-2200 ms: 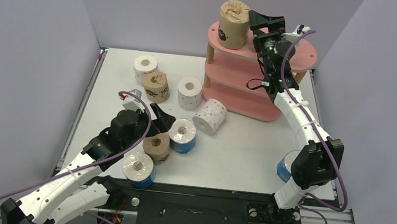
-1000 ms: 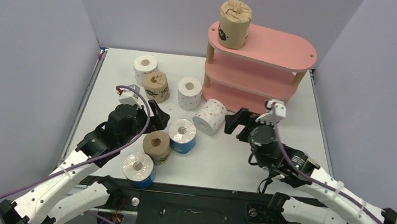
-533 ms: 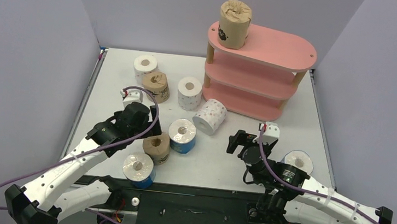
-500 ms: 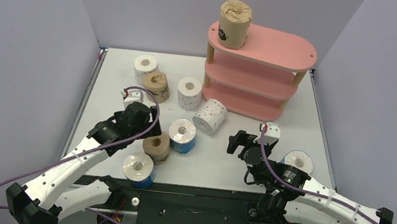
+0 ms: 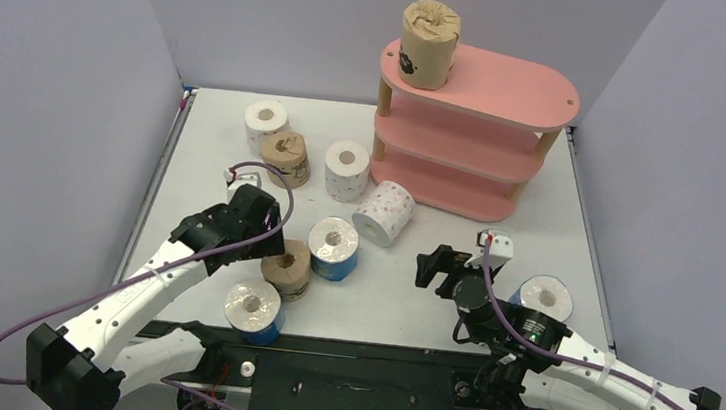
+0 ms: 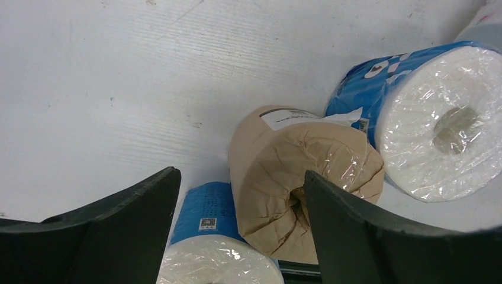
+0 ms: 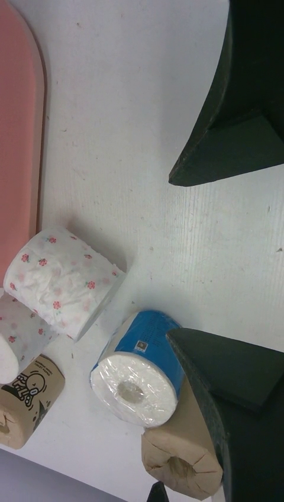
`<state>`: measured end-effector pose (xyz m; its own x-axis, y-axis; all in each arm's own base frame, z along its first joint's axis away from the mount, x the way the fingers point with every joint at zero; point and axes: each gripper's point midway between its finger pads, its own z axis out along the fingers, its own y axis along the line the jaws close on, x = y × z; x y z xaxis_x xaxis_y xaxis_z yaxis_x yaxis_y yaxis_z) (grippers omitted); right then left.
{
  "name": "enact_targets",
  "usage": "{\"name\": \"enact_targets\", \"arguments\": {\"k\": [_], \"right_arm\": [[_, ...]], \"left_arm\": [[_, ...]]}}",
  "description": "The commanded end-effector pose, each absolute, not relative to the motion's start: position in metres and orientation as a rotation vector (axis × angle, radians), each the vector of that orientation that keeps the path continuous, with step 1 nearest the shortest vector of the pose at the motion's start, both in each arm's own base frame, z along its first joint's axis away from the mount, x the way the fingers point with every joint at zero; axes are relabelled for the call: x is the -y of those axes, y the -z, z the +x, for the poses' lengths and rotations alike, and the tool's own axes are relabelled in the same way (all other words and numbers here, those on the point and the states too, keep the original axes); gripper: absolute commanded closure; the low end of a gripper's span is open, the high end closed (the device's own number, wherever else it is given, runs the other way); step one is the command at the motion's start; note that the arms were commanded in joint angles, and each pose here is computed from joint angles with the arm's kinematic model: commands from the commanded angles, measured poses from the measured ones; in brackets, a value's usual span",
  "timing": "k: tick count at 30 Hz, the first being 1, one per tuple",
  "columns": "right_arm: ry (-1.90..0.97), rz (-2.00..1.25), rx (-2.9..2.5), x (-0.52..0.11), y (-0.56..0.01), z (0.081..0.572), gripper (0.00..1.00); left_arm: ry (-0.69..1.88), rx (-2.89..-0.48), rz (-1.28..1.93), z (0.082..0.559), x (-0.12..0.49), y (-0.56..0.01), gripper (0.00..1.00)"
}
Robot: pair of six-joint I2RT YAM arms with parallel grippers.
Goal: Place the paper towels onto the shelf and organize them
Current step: Pick up the paper towel from the center of the board.
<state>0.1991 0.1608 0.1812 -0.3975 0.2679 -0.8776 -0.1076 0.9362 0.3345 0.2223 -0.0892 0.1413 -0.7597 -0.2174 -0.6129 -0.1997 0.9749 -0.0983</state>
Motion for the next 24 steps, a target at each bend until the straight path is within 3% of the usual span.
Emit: {"name": "enact_targets", "arguments": {"k": [1, 8, 14, 18, 24], "right_arm": [[-0.452, 0.120, -1.911, -0.165, -0.187, 0.199, 0.15], [-0.446, 0.122, -1.920, -0.165, -0.181, 0.199, 0.14], [-0.452, 0.129, -1.916, -0.164, -0.180, 0.199, 0.14], [-0.457, 0.136, -1.909, -0.162, -0.181, 0.198, 0.14], [-0.469, 0.153, -1.898, -0.157, -0.181, 0.196, 0.14]], "left_arm": [[0.142, -2.474, -0.262, 0.223, 0.100, -0.137, 0.26], [0.212, -2.527, -0.218, 0.224, 0.116, -0.123, 0.20], [0.193, -2.558, -0.214, 0.222, 0.116, -0.114, 0.23], [0.164, -2.581, -0.215, 0.221, 0.114, -0.107, 0.29], [0.142, -2.607, -0.205, 0.221, 0.115, -0.100, 0.49]]}}
